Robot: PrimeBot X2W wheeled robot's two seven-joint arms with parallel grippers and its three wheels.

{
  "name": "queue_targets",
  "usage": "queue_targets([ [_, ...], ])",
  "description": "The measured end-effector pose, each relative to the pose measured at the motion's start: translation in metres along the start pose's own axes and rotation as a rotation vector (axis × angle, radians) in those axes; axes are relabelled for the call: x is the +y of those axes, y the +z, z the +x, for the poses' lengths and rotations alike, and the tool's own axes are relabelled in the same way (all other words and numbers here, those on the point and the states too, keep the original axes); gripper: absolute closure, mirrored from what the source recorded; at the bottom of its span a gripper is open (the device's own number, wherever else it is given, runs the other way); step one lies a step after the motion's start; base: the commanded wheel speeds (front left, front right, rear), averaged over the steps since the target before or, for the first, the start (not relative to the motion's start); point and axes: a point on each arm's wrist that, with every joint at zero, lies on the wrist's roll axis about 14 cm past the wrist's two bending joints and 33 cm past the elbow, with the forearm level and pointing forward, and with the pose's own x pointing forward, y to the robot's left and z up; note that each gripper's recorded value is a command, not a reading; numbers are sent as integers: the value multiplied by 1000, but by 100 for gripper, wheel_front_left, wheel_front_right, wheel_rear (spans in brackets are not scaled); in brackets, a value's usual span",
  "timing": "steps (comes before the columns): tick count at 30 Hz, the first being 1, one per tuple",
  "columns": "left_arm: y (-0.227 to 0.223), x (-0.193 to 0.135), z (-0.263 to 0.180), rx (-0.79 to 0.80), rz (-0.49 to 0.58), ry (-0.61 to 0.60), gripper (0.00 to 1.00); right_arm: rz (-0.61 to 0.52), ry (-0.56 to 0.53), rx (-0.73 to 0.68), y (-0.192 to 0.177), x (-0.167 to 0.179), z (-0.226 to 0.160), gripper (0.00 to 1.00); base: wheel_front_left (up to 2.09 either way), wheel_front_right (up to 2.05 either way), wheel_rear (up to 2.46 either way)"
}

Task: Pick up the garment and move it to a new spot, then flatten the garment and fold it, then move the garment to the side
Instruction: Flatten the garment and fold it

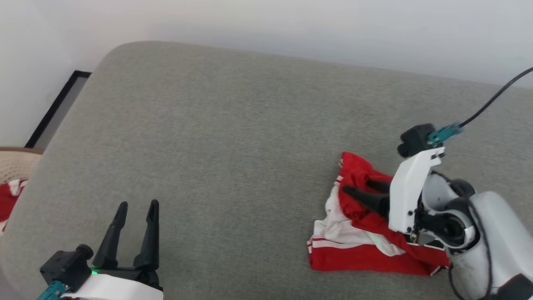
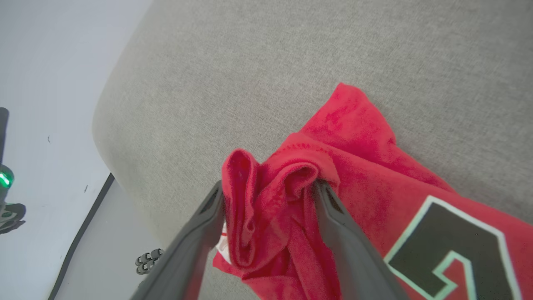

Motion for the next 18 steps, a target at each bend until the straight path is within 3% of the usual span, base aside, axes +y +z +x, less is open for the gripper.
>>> queue_targets([
  [6, -1, -9, 11, -2, -7, -36, 0, 7, 2, -175, 34, -6, -39, 0, 0, 0, 0],
  [18, -2, -36, 29, -4, -1, -133, 0, -53, -201, -579, 61, -51, -142, 0, 0, 0, 0],
])
